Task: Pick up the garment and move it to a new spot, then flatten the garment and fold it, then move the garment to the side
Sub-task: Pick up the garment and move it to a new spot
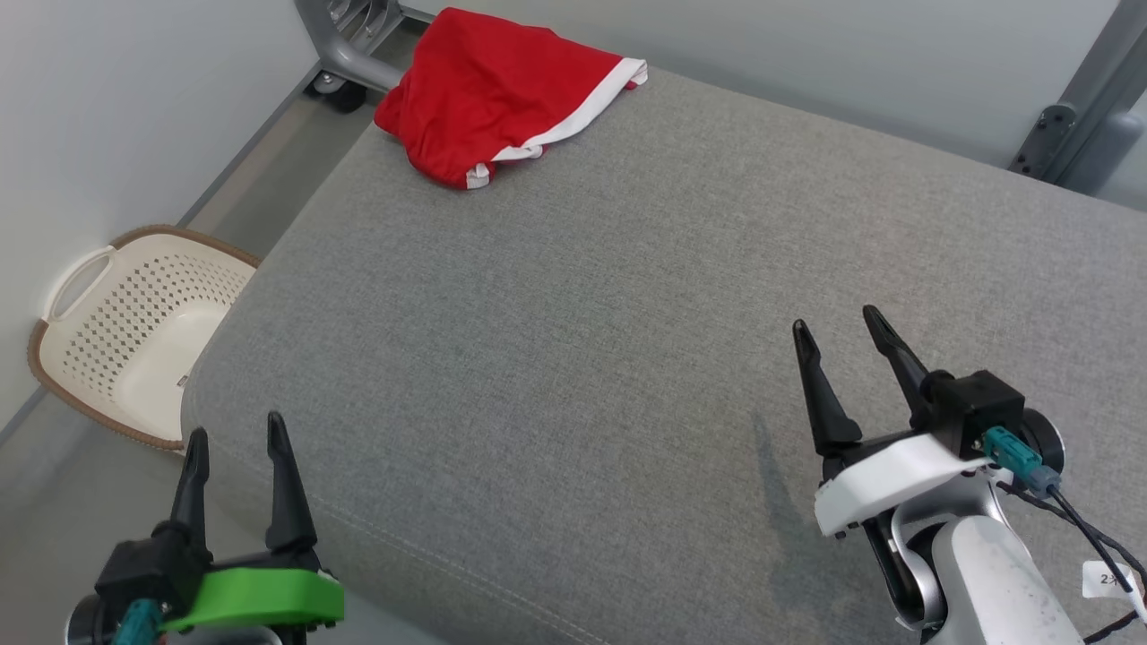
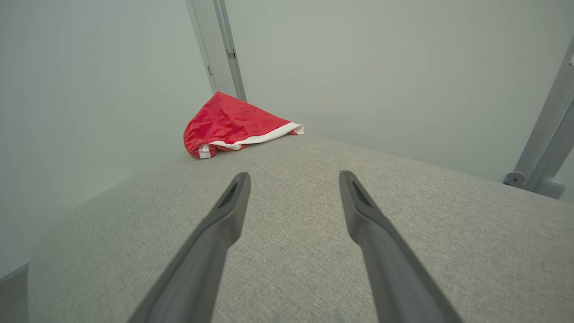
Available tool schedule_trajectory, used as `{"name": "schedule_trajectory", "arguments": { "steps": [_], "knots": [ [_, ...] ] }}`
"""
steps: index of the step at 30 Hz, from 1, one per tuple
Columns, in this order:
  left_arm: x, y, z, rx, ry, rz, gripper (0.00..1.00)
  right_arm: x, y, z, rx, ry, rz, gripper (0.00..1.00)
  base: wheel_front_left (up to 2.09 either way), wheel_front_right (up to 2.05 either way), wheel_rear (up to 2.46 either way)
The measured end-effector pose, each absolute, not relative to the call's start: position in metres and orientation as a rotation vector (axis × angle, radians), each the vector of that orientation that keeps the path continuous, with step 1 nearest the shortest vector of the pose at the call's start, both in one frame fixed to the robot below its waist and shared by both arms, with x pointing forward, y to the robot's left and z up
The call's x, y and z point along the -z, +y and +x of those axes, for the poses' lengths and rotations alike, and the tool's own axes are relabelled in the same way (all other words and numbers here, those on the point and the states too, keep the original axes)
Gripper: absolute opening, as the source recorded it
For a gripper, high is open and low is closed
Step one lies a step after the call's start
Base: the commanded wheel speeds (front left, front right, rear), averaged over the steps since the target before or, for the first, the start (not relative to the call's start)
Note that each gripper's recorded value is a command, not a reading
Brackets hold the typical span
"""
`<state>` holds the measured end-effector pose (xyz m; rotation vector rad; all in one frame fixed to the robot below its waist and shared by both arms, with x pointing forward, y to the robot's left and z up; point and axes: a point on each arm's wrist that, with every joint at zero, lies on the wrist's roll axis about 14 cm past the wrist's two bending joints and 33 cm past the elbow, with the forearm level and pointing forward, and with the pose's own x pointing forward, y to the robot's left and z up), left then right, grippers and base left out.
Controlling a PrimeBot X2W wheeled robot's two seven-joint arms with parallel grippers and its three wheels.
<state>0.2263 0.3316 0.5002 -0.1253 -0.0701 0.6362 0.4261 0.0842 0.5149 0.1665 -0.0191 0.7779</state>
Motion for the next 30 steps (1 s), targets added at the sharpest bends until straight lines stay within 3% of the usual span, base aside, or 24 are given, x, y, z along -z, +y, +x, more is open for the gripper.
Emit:
{"name": "schedule_trajectory", "arguments": {
  "steps": [7,16,22,30],
  "knots": [
    [-0.540,0.365,0.284,-0.576,-0.144,0.007,1.00,-0.532,0.081,0.452,-0.768,-0.089,0.134,1.00,0.00,0.00,0.00],
    [-0.583,0.391,0.421,-0.383,-0.095,0.241,1.00,-0.535,0.038,0.495,-0.673,-0.140,0.081,1.00,0.00,0.00,0.00],
    [-0.549,0.390,0.497,-0.315,0.081,0.214,1.00,-0.520,0.003,0.510,-0.589,-0.124,0.064,1.00,0.00,0.00,0.00],
    [-0.435,0.380,0.533,-0.255,0.448,0.178,1.00,-0.486,-0.045,0.523,-0.471,-0.060,0.032,1.00,0.00,0.00,0.00]
  ]
}}
